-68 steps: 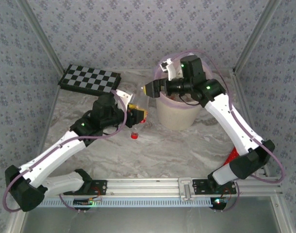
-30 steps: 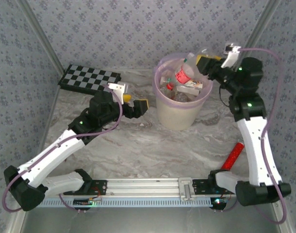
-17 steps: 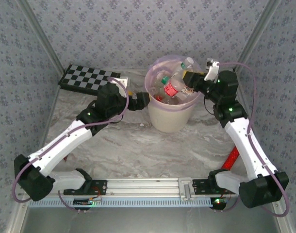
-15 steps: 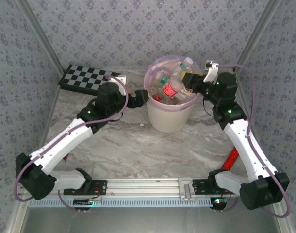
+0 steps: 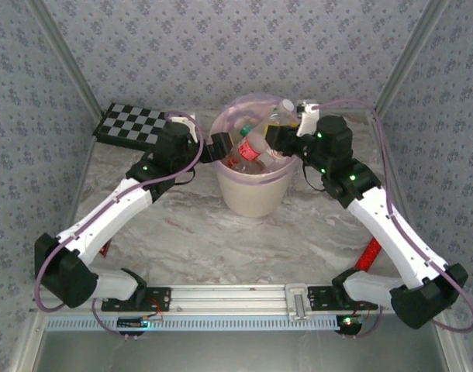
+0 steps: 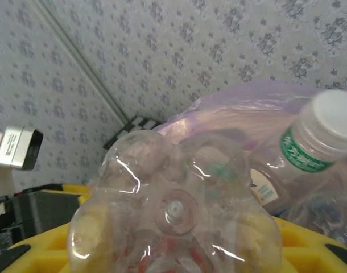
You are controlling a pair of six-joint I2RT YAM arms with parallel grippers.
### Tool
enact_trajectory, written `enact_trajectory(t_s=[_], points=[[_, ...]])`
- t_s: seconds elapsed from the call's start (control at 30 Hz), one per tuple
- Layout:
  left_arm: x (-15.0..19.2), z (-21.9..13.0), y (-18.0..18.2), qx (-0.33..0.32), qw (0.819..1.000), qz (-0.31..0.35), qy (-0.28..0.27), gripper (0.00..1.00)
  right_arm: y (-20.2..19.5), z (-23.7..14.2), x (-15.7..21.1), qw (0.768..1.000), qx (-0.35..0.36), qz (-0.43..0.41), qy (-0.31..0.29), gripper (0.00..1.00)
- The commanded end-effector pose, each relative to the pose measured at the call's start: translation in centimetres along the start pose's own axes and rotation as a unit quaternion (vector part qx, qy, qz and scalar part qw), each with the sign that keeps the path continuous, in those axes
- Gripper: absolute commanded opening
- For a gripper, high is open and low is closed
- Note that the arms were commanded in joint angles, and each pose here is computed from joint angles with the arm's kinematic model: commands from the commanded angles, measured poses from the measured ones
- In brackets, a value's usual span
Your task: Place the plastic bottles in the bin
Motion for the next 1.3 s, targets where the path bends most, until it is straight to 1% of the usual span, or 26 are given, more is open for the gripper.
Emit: enact_trajectory(t_s=[0.0, 0.13, 0.23, 0.3, 0.43, 0.53, 0.63, 0.73, 0.87, 0.9, 0.93, 1.0, 1.13, 1.27], points=[[-1.3, -0.3, -1.2, 0.027, 1.000, -0.007, -0.012, 0.97, -3.3, 0.0, 9.0, 0.967, 0.109, -0.081, 0.216, 0.24], [-1.2, -0.8, -1.4, 0.037, 0.999, -0.011, -0.016, 0.94, -1.4, 1.3, 6.9, 0.960, 0.128, -0.146, 0.200, 0.24], [-1.3, -1.8, -1.1, 0.037, 0.999, -0.015, -0.026, 0.93, -0.3, 3.3, 7.3, 0.957, 0.120, -0.166, 0.206, 0.24], [-1.5, -2.6, -1.0, 0.037, 0.999, -0.017, -0.034, 0.93, -0.3, 5.0, 8.7, 0.953, 0.111, -0.162, 0.229, 0.24], [-1.8, -4.1, -0.5, 0.030, 0.998, -0.013, -0.048, 0.93, -1.2, 8.1, 13.1, 0.937, 0.109, -0.146, 0.300, 0.24], [-1.7, -4.4, -0.1, 0.026, 0.998, -0.013, -0.048, 0.93, -1.9, 9.4, 16.4, 0.924, 0.114, -0.136, 0.339, 0.24], [-1.4, -4.2, -0.1, 0.028, 0.999, -0.013, -0.044, 0.93, -2.3, 10.2, 19.1, 0.916, 0.121, -0.128, 0.362, 0.24], [-1.5, -4.2, -0.1, 0.029, 0.998, -0.015, -0.045, 0.93, -2.5, 10.5, 20.5, 0.914, 0.126, -0.115, 0.368, 0.24], [-1.7, -4.7, 0.0, 0.027, 0.998, -0.015, -0.049, 0.93, -2.6, 10.3, 20.1, 0.917, 0.130, -0.100, 0.364, 0.26], [-1.8, -4.9, 0.1, 0.025, 0.998, -0.017, -0.051, 0.93, -2.4, 10.0, 19.7, 0.917, 0.129, -0.099, 0.364, 0.30], [-2.0, -5.1, 0.2, 0.022, 0.998, -0.017, -0.054, 0.93, -2.1, 9.7, 19.0, 0.918, 0.128, -0.098, 0.361, 0.37], [-2.2, -5.7, 0.5, 0.019, 0.998, -0.018, -0.060, 0.93, -1.2, 9.1, 17.1, 0.926, 0.116, -0.097, 0.346, 0.50], [-2.8, -7.0, 1.3, 0.008, 0.997, -0.015, -0.070, 0.96, 0.6, 7.4, 10.7, 0.951, 0.088, -0.092, 0.282, 0.73], [-3.4, -8.2, 2.0, -0.005, 0.997, -0.011, -0.079, 0.98, 2.1, 5.4, 5.6, 0.968, 0.064, -0.089, 0.225, 0.89]])
Point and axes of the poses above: each hand's point on the last joint's axis, 136 mm out from that joint toward the fingers, its own z axis out along the fingers, its own y axis along the line the jaws close on, x = y × z, the point moved 3 cm from there along -z, back along the fingers, and after that the axes turned 5 degrees about z, right-handed, at the moved point
